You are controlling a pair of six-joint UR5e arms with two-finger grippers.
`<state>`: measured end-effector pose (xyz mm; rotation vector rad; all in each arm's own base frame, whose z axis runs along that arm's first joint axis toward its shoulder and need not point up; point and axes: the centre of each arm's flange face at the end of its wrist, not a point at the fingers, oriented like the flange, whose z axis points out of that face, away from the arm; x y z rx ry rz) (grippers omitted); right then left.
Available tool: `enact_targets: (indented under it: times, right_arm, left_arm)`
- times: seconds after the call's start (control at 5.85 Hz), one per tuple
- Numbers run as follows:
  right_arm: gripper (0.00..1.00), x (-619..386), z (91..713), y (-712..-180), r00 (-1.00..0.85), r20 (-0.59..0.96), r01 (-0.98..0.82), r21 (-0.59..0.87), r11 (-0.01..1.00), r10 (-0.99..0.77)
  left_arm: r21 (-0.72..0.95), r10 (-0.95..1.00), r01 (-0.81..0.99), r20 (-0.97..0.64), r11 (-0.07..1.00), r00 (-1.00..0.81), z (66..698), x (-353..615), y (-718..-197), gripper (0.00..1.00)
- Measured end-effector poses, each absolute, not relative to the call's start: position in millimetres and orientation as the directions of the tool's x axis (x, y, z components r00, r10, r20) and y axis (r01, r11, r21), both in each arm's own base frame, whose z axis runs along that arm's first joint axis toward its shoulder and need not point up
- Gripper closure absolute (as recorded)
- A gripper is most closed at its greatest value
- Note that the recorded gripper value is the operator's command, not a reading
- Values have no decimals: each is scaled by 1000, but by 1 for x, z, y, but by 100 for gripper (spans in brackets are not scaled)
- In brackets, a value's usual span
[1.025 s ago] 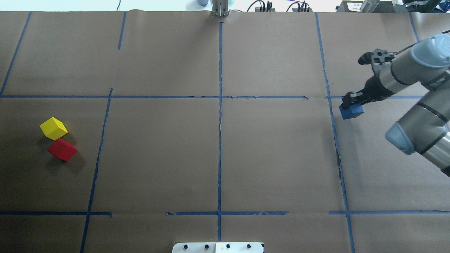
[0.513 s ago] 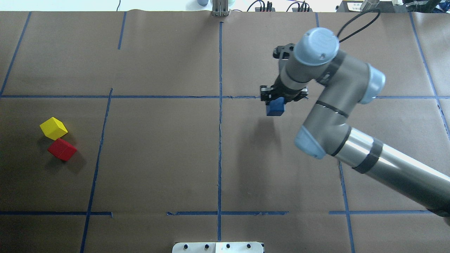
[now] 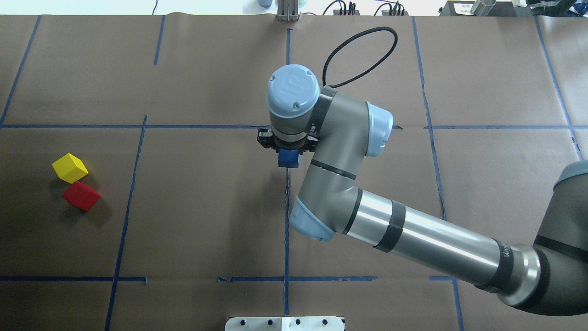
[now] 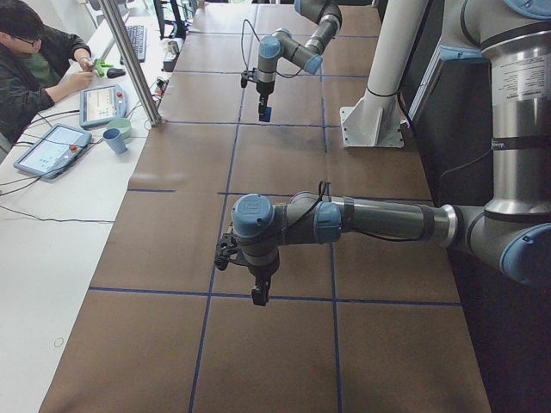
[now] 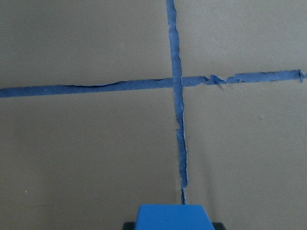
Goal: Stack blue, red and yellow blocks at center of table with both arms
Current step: 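Carry the blue cube with the right gripper to the centre tape crossing, then lower the blue cube onto the table and open the right gripper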
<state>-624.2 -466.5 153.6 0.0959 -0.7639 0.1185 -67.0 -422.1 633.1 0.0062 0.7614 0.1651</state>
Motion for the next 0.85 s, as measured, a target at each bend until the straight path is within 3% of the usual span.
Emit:
enact_targets:
  times: [0.34,0.51,0.68,0.85]
  right_arm:
    - [92,-636,166,-467,738,673,-120,50,991,55]
    - [53,-637,170,-467,740,670,-115,52,992,51]
    - [1,-637,173,-467,742,669,-114,52,992,50]
    - [0,-637,177,-467,744,666,-114,50,992,52]
  left_arm:
    - [65,153,-149,-686,987,711,633,-66,-422,0]
    - [65,154,-150,-686,987,711,633,-66,-422,0]
    - [65,154,-151,-686,986,711,633,-65,-422,0]
    - [66,156,-153,-686,986,711,633,-65,-422,0]
